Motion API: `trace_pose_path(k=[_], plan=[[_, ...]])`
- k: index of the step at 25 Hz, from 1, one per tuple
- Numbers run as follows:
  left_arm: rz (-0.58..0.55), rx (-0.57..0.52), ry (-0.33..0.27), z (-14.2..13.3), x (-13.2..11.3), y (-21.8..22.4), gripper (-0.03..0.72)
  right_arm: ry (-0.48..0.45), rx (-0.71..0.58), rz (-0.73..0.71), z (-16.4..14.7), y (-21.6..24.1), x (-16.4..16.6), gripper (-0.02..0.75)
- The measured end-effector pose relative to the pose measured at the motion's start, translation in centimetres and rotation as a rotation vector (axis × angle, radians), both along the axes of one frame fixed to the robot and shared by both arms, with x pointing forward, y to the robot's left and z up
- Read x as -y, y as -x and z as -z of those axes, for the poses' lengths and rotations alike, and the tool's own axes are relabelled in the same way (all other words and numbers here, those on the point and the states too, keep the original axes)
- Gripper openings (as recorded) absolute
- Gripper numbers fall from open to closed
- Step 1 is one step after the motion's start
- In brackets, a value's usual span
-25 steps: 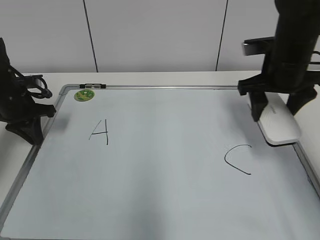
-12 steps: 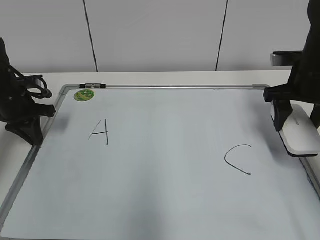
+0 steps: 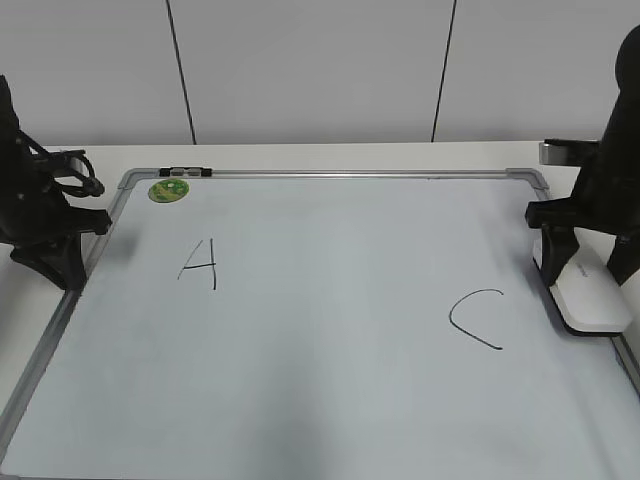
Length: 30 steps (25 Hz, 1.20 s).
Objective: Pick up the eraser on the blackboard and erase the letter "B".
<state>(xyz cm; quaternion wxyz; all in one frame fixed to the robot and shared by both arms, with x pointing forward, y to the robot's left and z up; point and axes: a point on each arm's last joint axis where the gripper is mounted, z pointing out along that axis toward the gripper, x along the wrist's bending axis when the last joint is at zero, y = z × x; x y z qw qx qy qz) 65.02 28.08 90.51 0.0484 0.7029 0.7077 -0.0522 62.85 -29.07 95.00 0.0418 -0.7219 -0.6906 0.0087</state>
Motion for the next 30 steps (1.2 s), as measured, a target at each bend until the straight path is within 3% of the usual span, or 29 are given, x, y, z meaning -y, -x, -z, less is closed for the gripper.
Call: trace_pose_path(k=[24, 30], plan=[[0.0, 0.0, 0.0, 0.0, 0.0, 0.0, 0.055, 0.016, 0.014, -0.011, 1.4, -1.2, 0.2, 0.53], [0.0, 0.0, 0.0, 0.0, 0.0, 0.0, 0.055, 0.008, 0.017, -0.007, 1.5, -1.3, 0.1, 0.593]])
